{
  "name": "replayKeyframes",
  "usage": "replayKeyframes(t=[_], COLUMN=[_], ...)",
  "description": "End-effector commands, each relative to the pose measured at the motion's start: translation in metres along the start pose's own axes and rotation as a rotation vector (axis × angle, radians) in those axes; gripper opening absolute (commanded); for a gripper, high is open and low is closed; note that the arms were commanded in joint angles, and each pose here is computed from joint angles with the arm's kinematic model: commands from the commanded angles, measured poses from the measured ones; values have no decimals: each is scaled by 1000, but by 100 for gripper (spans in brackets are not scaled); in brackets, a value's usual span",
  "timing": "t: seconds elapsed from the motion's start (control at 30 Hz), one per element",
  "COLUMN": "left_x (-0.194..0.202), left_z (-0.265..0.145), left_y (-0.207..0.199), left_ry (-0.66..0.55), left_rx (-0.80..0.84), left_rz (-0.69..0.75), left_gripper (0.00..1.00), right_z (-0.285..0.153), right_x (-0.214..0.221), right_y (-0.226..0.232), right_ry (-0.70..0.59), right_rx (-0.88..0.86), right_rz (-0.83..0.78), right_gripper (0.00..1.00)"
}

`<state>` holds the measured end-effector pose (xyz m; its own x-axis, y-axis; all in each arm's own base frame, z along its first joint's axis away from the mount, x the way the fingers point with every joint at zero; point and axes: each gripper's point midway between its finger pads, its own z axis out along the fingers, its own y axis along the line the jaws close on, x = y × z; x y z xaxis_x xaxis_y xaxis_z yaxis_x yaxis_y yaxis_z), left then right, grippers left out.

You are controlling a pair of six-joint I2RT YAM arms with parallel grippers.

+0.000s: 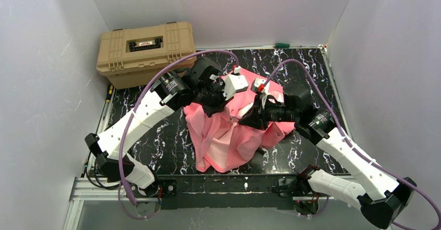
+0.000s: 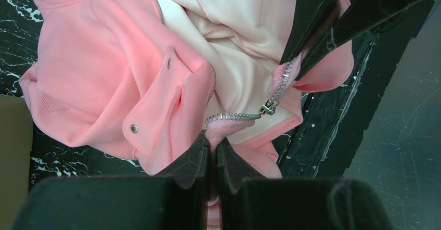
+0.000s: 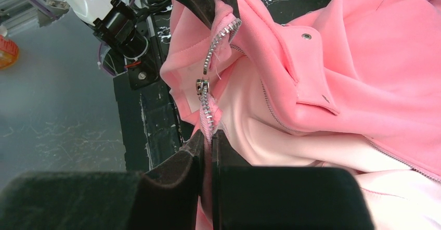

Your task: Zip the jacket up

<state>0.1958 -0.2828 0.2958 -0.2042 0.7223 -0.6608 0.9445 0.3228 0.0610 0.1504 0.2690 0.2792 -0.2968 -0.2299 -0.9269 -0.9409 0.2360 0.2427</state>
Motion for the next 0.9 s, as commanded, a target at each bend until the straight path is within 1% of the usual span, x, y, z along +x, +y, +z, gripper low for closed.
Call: replayKeyframes(t=[0.0,0.4,0.87], left_x=[-10,-12,-8], left_z=[-17,-17,-16], left_y=[-1,-1,-2], left_ry=[-59,-62,-52], left_rx=[-16,-15,-16], left_rz=[19,19,19], left_gripper=[0,0,0], right_z=[-3,1,5], right_x=[-23,-19,-25], right_y=[6,5,0], right_ry=[-64,-61,-70], right_rx=[-27,-35,-18], right_rz=[-52,-37,-22], right_gripper=[1,1,1])
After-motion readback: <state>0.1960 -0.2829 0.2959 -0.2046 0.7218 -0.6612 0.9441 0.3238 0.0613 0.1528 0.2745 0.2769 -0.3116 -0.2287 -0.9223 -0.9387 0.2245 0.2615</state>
